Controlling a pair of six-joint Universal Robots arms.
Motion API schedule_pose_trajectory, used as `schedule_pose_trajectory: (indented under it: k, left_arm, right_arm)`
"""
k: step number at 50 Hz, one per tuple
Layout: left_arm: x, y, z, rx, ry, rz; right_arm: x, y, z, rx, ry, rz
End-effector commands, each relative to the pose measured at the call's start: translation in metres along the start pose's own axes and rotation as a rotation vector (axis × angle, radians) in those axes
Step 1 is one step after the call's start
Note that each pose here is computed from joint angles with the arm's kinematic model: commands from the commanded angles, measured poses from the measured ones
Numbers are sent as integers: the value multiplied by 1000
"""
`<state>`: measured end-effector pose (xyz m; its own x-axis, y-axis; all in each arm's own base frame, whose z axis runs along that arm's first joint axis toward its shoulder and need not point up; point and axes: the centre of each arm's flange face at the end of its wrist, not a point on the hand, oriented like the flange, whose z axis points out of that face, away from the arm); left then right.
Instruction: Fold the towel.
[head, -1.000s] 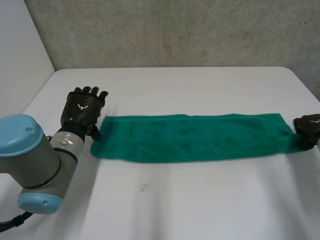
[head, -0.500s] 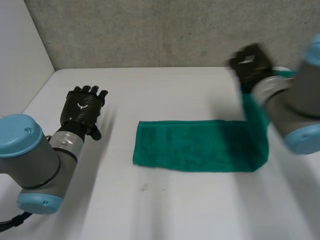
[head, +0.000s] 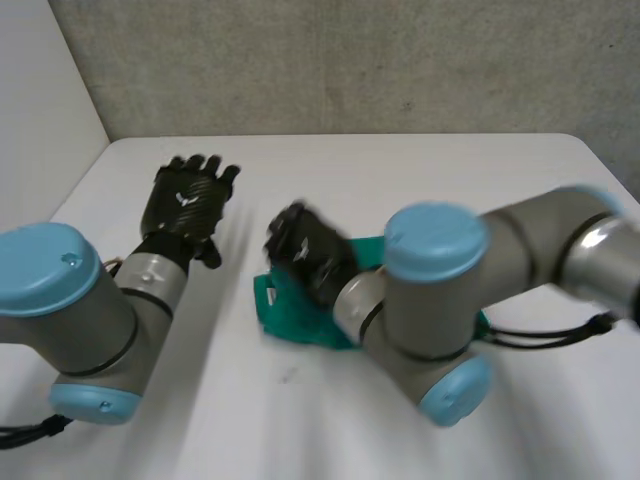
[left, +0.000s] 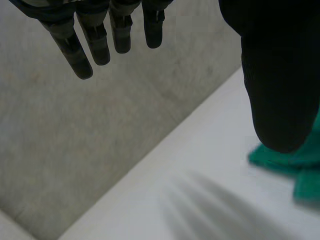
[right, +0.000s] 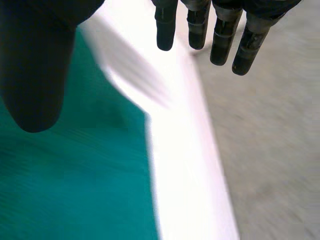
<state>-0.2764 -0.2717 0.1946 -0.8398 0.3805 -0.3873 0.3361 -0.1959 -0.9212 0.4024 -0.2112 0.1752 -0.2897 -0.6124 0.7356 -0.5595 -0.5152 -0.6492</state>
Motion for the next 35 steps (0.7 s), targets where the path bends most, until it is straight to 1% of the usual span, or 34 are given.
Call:
schedule_pose_trajectory:
  k: [1,3,4,5,6,8,9,14,18,25,31,35]
  left_arm:
    - [33,-44,4,141,76,-47]
    - [43,-47,5,148,104,-78]
    - [55,-47,8,150,133,-113]
    - [66,-44,10,142,162,-145]
    - [72,-41,11,133,176,-157]
    - [82,-33,11,100,204,-167]
    - [89,-20,13,52,222,-163]
    - [104,15,18,-77,253,-146]
    - [103,36,20,-153,246,-137]
    - [87,49,17,-226,194,-127]
    - [73,28,7,-204,174,-131]
    - [61,6,-1,-163,155,-144]
  right_arm:
    - [73,11,-28,-40,177,350]
    - [81,23,-35,-73,197,407]
    - [82,32,-38,-99,202,438]
    - [85,50,-46,-155,211,489]
    - [85,60,-50,-188,215,508]
    - [84,78,-57,-250,217,537]
    - [82,94,-63,-300,215,559]
    - [73,130,-80,-408,201,629]
    - [64,151,-89,-443,162,686]
    - [56,169,-84,-430,161,698]
    - [64,177,-79,-431,192,684]
    - [88,167,-70,-378,266,631]
